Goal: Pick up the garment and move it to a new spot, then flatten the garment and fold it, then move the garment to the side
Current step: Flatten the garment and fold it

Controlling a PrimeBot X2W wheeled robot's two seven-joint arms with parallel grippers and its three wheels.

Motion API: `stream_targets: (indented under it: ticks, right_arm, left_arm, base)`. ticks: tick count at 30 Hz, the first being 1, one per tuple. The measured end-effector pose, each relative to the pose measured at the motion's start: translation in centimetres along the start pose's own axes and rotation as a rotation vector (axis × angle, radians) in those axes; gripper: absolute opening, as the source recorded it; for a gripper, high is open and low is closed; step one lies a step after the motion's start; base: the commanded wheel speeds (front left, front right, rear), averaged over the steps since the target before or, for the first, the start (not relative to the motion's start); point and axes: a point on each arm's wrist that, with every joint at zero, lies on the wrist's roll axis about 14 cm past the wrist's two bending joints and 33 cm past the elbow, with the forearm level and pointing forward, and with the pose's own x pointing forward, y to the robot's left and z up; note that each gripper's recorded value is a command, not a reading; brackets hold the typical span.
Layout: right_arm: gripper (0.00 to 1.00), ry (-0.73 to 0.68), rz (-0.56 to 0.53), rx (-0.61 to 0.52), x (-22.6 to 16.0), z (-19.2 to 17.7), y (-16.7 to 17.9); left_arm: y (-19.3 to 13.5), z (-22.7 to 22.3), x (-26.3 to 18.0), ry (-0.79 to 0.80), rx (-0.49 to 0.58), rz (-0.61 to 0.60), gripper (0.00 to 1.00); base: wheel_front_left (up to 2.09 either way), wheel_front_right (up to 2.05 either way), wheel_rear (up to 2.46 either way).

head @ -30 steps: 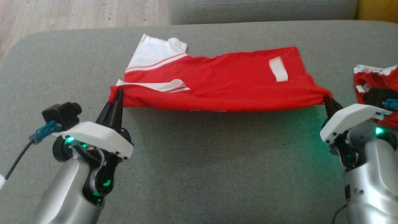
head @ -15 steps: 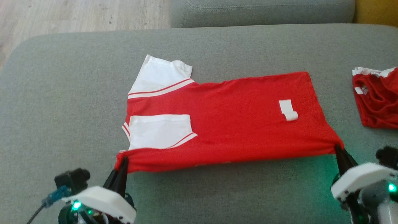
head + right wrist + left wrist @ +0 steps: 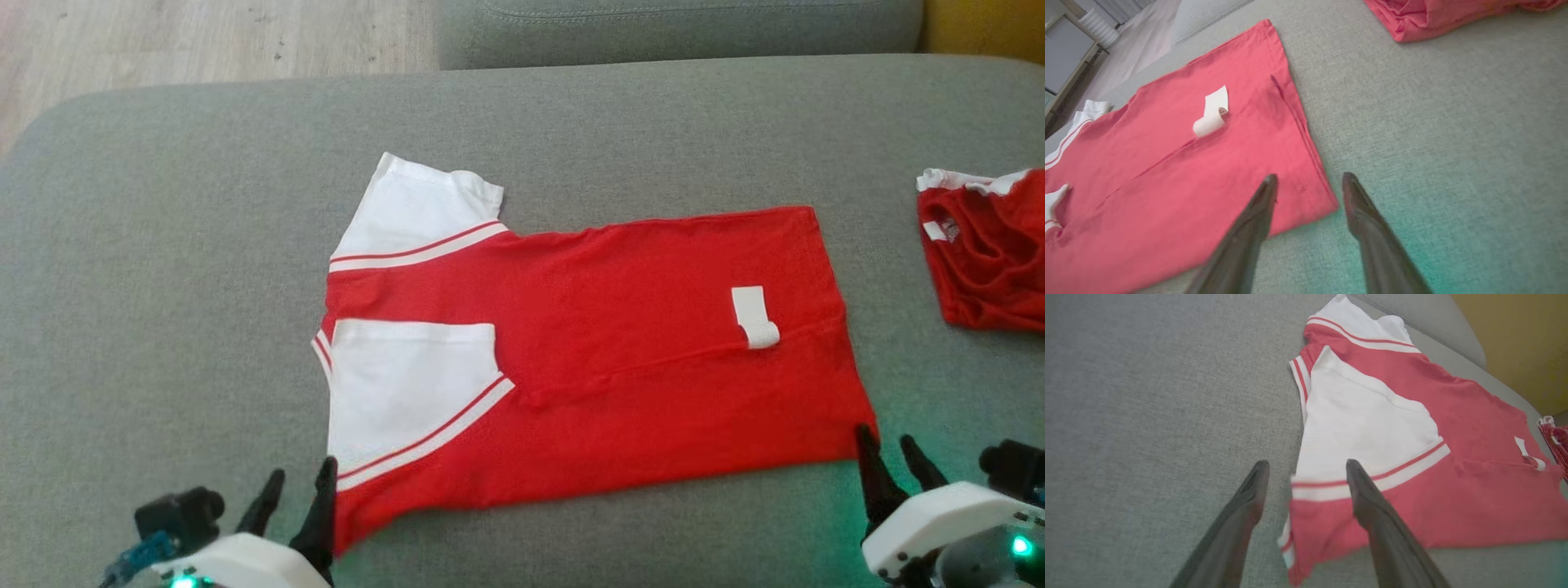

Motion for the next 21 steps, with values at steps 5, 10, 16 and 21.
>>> stream_targets:
  ticks: [5,10,16,21]
  right_arm:
    - [1.00,-0.041,0.000,-0.054,0.0,1.5,0.3]
    - [1.00,-0.117,0.015,-0.121,0.4,4.8,1.4]
    - [1.00,-0.227,0.083,-0.202,2.3,10.3,5.1]
    - [1.00,-0.265,0.122,-0.247,4.1,12.8,7.1]
  left_arm:
    - [-0.5,3.5,0.5,-0.085,0.090,-0.028,1.00]
    - [-3.1,12.4,2.3,-0.252,0.285,-0.102,1.00]
    - [-7.5,20.9,5.4,-0.337,0.494,-0.192,1.00]
    - [-7.3,21.3,10.5,-0.185,0.633,-0.185,1.00]
  base:
    - [0.00,0.00,0.00]
    - [0.00,0.00,0.00]
    - [0.00,0.00,0.00]
    - [0.00,0.00,0.00]
